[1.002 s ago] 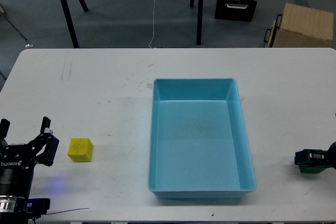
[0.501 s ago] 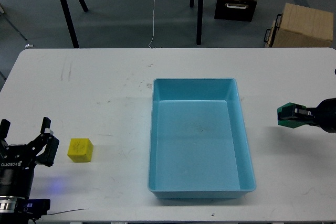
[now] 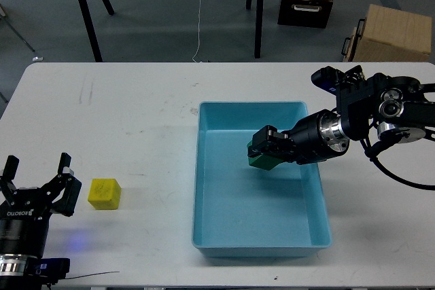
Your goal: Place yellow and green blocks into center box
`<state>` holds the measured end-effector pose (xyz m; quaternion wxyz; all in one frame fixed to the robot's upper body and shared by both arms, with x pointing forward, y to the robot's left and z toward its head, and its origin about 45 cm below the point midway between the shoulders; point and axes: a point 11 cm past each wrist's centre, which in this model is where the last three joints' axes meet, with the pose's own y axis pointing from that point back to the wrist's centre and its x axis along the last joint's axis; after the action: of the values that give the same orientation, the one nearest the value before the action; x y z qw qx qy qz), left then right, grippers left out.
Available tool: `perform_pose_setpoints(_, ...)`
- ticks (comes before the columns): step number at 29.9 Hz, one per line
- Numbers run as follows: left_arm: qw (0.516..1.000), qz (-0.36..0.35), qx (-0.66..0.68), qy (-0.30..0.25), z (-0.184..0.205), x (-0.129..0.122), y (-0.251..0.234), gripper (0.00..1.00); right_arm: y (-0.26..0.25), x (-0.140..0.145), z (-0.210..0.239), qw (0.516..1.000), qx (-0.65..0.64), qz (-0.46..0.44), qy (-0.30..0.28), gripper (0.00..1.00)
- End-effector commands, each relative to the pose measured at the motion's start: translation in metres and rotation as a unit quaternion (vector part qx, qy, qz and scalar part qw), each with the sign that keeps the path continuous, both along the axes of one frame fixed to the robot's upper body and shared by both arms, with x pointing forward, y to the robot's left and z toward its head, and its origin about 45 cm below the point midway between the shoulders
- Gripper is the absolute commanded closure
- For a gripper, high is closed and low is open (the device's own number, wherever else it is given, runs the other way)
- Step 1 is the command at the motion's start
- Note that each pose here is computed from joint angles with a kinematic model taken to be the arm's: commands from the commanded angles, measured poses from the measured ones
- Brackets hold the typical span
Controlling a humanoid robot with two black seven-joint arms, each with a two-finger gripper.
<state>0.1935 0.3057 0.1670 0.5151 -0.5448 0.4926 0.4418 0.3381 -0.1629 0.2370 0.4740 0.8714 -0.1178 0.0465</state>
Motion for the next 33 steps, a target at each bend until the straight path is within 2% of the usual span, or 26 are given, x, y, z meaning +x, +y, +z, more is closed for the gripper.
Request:
perform_pose_setpoints(1,1.000,0.000,0.000,0.000,0.000,0.000,0.000,0.00,-0.010,0.006,0.007,1.000,0.005,-0.018,-0.007,0.00)
perform_pose_setpoints(5,1.000,-0.001,0.000,-0.001,0.000,0.000,0.000,0.00,-0.024,0.020,0.030,0.997,0.035,-0.057,-0.024,0.00)
perform_pose_setpoints(7,1.000,-0.002,0.001,-0.001,0.001,0.001,0.000,0.00,-0.038,0.033,0.051,0.992,0.070,-0.104,-0.027,0.00)
perform_pose_setpoints(12,1.000,-0.008,0.002,-0.011,0.005,0.007,-0.002,0.00,-0.082,0.063,0.088,0.958,0.168,-0.232,-0.002,0.00)
perform_pose_setpoints(17,1.000,-0.010,0.004,-0.024,0.011,0.016,-0.002,0.00,-0.117,0.076,0.098,0.924,0.241,-0.296,0.033,0.00)
perform_pose_setpoints(19,1.000,-0.011,0.004,-0.024,0.010,0.016,-0.002,0.00,-0.127,0.084,0.103,0.893,0.294,-0.335,0.059,0.00)
perform_pose_setpoints(25,1.000,-0.009,0.005,-0.014,0.003,0.018,0.000,0.00,-0.120,0.108,0.125,0.787,0.485,-0.362,0.120,0.00)
perform_pose_setpoints(29,1.000,-0.008,0.007,-0.013,0.001,0.019,0.001,0.00,-0.149,0.125,0.123,0.704,0.572,-0.409,0.099,0.00)
perform_pose_setpoints(33,1.000,-0.008,0.007,-0.008,-0.003,0.021,0.002,0.00,-0.188,0.123,0.109,0.601,0.652,-0.453,0.095,0.00)
